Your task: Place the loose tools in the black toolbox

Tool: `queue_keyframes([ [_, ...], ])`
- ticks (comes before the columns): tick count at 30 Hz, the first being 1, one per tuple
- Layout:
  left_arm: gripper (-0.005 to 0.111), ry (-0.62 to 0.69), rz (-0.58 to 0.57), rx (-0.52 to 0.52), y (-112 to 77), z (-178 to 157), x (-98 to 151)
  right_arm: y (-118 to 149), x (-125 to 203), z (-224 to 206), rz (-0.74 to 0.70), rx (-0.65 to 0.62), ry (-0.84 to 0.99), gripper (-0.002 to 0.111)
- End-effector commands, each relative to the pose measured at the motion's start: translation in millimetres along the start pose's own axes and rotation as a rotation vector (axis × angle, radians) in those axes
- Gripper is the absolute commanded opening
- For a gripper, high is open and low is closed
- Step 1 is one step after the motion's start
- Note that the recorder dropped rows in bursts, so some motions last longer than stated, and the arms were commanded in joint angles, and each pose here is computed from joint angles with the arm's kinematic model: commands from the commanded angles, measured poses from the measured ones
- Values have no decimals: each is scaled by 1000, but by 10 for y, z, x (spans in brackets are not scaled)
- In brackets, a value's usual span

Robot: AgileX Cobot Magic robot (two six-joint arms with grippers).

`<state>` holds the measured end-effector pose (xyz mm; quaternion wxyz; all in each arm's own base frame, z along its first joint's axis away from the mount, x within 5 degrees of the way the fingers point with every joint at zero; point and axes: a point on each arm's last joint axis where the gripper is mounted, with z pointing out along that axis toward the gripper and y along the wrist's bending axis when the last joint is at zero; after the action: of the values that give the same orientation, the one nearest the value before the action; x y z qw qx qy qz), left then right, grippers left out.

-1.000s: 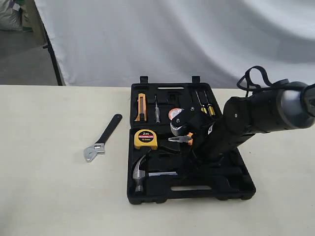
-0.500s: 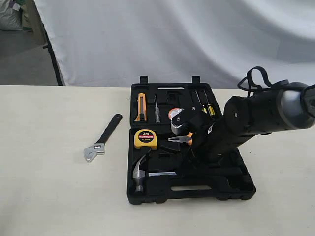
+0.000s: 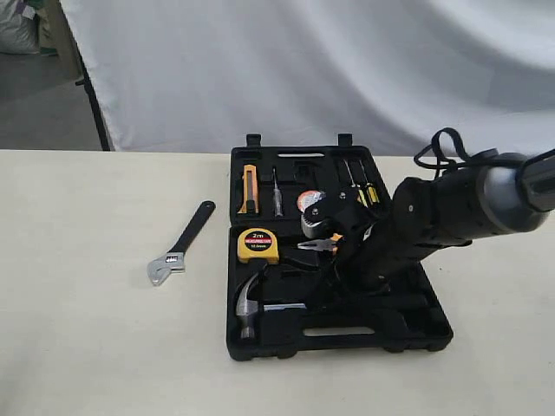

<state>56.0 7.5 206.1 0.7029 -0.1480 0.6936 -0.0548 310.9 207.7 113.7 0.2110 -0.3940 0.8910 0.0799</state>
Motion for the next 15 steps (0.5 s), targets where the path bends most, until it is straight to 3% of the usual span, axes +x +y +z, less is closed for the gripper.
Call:
queue_keyframes([
  [1,1,-20,0,-21,9,-4,-21,-31,82,145,6,-2,36,0],
  [9,1,-20,0,-21,9,-4,-21,82,79,180,-18,-21,51,0],
  [15,1,-20,0,-21,9,-4,-21,332,29,195,-83,-46,43,0],
])
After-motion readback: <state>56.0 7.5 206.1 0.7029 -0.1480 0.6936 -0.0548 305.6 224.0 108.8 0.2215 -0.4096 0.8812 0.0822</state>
